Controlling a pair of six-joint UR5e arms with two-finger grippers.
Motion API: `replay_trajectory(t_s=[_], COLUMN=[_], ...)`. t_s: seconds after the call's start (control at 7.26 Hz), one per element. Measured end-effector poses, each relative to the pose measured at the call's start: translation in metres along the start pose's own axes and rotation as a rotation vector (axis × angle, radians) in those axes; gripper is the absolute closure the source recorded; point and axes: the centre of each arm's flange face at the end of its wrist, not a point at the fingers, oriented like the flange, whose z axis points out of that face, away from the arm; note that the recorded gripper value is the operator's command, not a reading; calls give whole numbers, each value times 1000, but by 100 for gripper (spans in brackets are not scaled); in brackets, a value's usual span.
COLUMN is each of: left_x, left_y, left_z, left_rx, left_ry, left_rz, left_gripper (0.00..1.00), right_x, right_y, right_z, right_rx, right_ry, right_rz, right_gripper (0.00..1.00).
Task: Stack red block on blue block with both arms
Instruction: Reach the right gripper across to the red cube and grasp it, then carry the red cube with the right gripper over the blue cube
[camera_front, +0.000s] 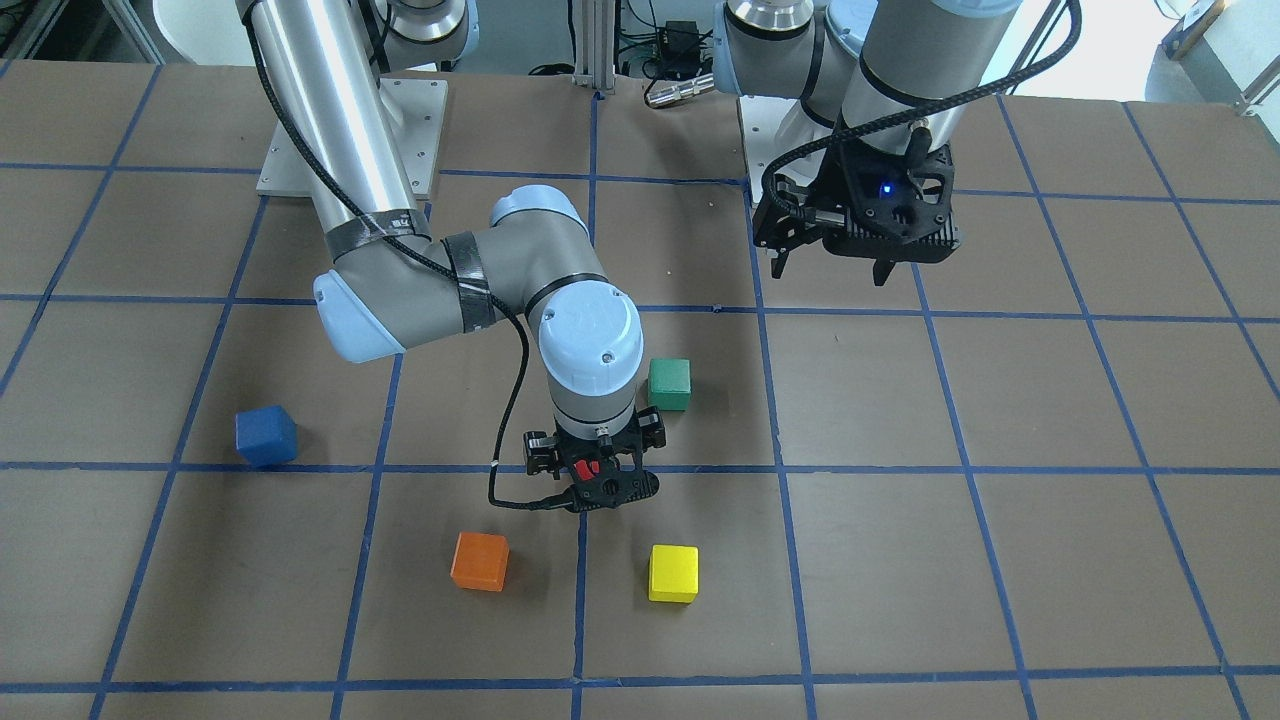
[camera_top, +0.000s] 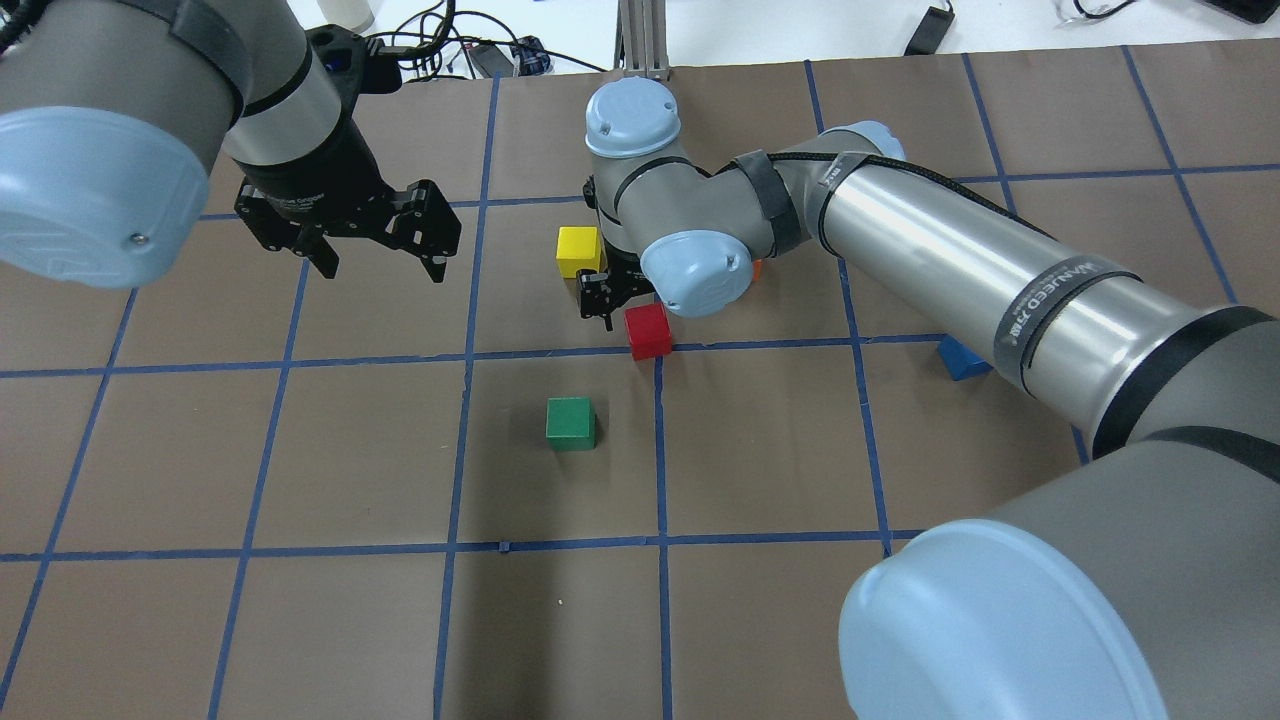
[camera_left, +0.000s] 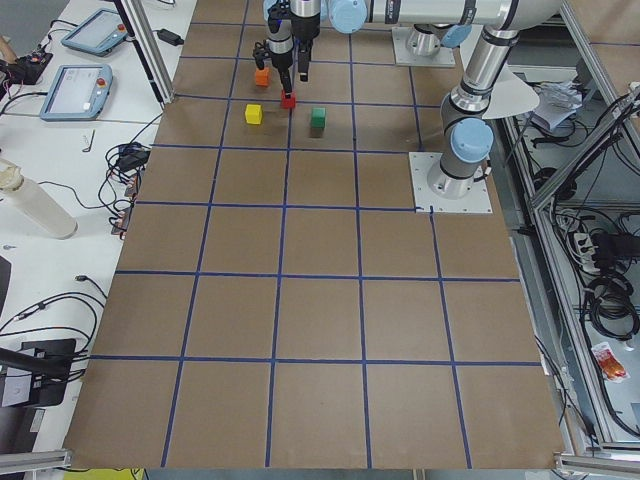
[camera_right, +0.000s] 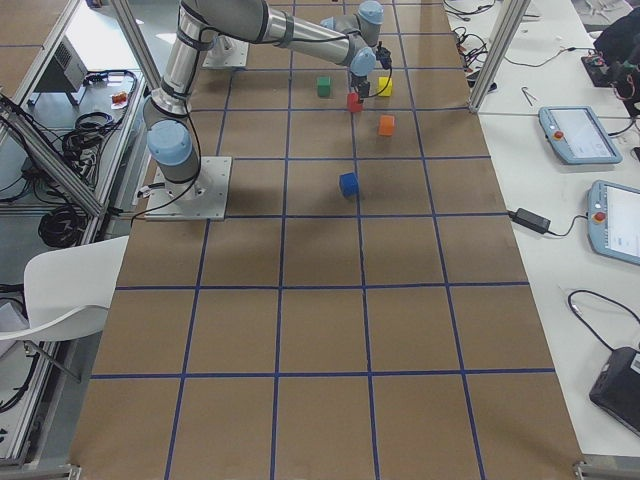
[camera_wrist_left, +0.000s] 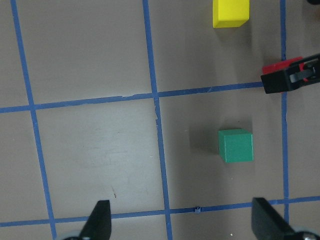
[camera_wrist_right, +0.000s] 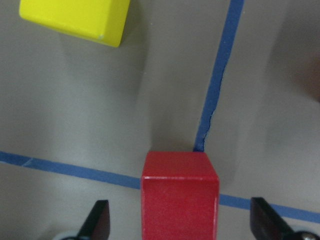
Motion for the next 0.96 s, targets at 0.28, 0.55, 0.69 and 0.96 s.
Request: replay_trajectory(t_s=[0.28, 0.55, 0.69, 0.96], left_x=[0, 0, 0, 0], left_y=[0, 1, 1, 1], left_z=[1, 1, 1, 1], left_rx=[-1, -1, -1, -1], left_ry=[0, 0, 0, 0], left_rz=[0, -1, -2, -2], left_gripper=[0, 0, 0, 0], right_x=[-2, -6, -6, -6], right_y=[-1, 0, 1, 2], right_z=[12, 19, 21, 23], right_rx=[-12, -17, -20, -31], right_ry=[2, 4, 5, 7], right_rz=[7, 4, 5, -1], right_gripper=[0, 55, 79, 100])
